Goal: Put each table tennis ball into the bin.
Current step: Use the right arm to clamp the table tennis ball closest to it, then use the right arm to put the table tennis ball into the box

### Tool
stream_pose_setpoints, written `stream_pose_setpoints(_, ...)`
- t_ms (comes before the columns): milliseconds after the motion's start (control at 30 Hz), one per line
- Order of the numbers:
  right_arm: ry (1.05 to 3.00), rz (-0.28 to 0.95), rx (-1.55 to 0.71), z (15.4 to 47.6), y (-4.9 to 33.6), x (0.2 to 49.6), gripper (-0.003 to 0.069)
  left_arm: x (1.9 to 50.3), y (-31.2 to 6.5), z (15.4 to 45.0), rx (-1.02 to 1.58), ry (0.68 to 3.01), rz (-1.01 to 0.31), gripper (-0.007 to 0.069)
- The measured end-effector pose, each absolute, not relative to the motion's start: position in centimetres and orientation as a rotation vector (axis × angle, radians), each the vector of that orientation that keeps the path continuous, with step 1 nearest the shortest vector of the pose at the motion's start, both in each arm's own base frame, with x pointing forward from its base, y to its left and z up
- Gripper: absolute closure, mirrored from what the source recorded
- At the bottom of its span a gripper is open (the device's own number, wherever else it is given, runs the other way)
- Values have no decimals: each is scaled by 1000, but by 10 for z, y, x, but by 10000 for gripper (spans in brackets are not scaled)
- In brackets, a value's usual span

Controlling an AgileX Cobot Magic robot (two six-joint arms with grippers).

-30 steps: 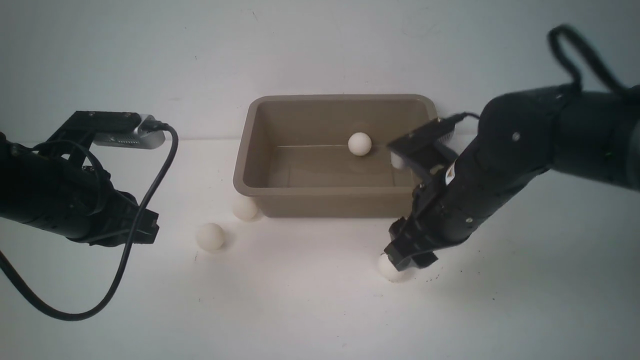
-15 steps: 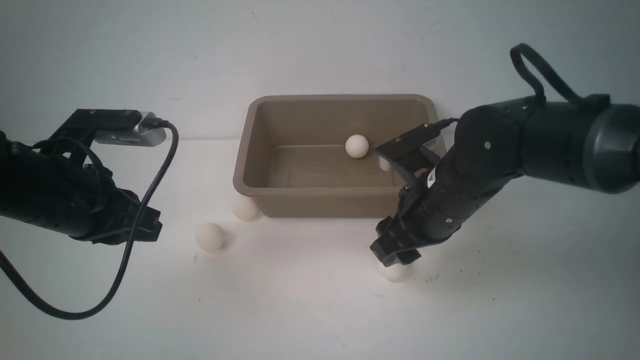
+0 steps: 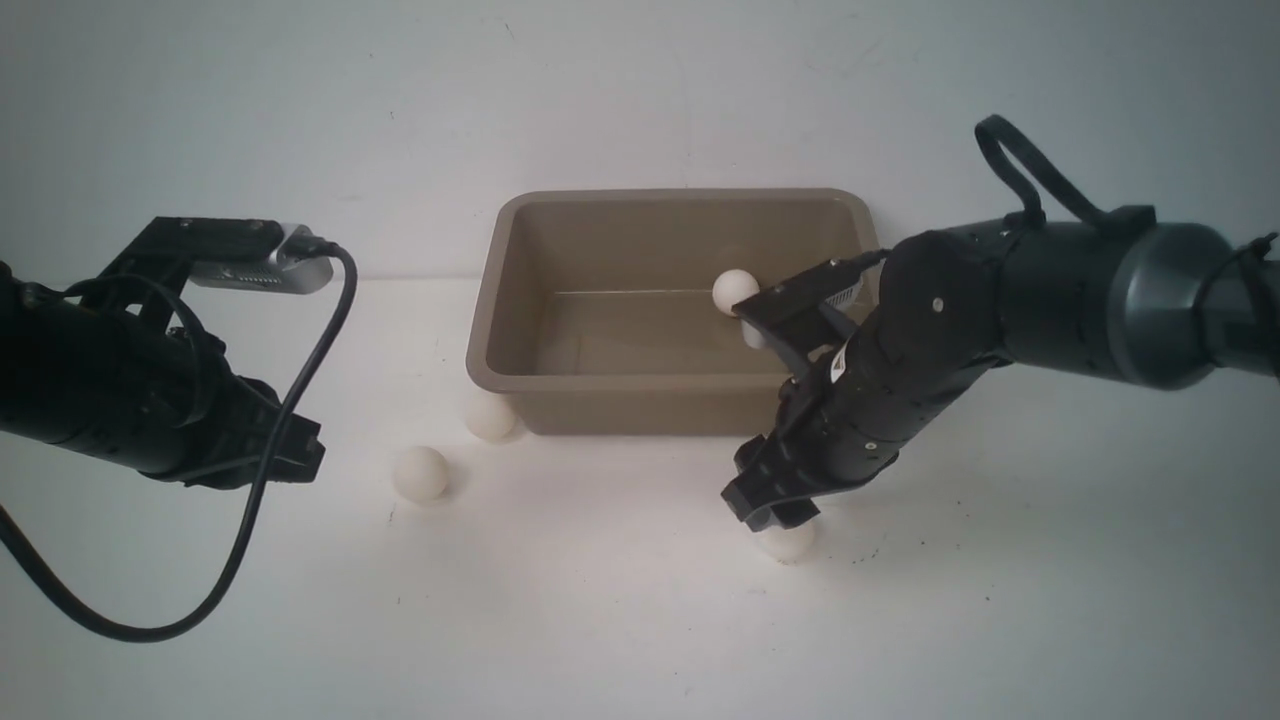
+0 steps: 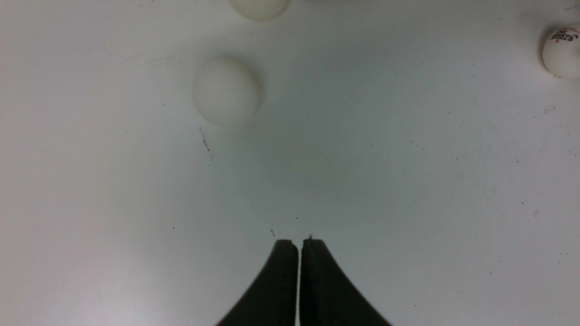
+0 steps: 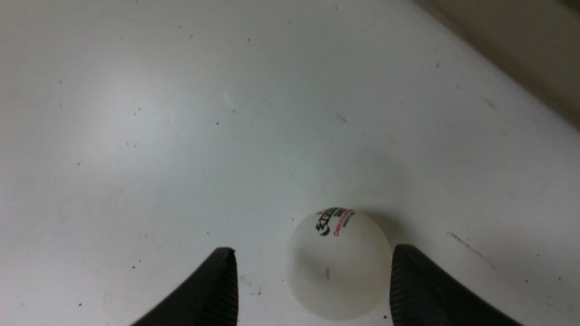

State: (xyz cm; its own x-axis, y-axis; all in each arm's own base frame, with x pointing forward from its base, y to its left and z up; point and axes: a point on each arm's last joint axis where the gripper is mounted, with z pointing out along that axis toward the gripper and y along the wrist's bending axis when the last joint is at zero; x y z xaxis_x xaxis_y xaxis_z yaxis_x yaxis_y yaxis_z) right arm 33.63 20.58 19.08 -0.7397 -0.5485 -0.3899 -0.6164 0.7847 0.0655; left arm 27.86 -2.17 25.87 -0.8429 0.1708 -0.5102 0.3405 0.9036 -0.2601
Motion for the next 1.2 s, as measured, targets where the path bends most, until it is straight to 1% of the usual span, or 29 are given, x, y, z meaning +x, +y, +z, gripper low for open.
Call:
stream_pose_setpoints(167,2632,265,-892,185,207,339,248,279,-22,259,370,2577,-472,629)
stream_pose_setpoints(367,2677,258,-907,166,213,349,248,279,-22,259,370,2577,-472,629)
stream_pose_setpoints(533,2708,205,-948,156,211,350,248,279,-22,259,371,2577,-472,629)
stream_pose_setpoints(633,2714,181,-941,155,209,350,254,279,-22,259,371,2577,-472,629)
stream_pose_setpoints(733,2723,179,-927,155,209,350,294,279,-22,259,371,2577,-472,629)
stream_pose_setpoints(900,2743,189,-973,157,213,344,296,279,-22,259,371,2577,-472,629)
stream_pose_setpoints(933,2737,195,-1012,159,216,340,296,279,-22,259,371,2577,-472,629)
stream_pose_setpoints(1033,2639,239,-1124,184,237,323,296,279,-22,259,371,2577,-472,629)
stream_pose_setpoints(1133,2477,277,-1173,227,259,312,296,279,-22,259,371,2576,-471,629)
stream_pose_setpoints(1167,2354,283,-1165,260,269,312,296,279,-22,259,371,2576,-470,629)
stream_pose_setpoints(1200,2312,277,-1153,272,270,314,296,279,-22,259,370,2574,-468,629)
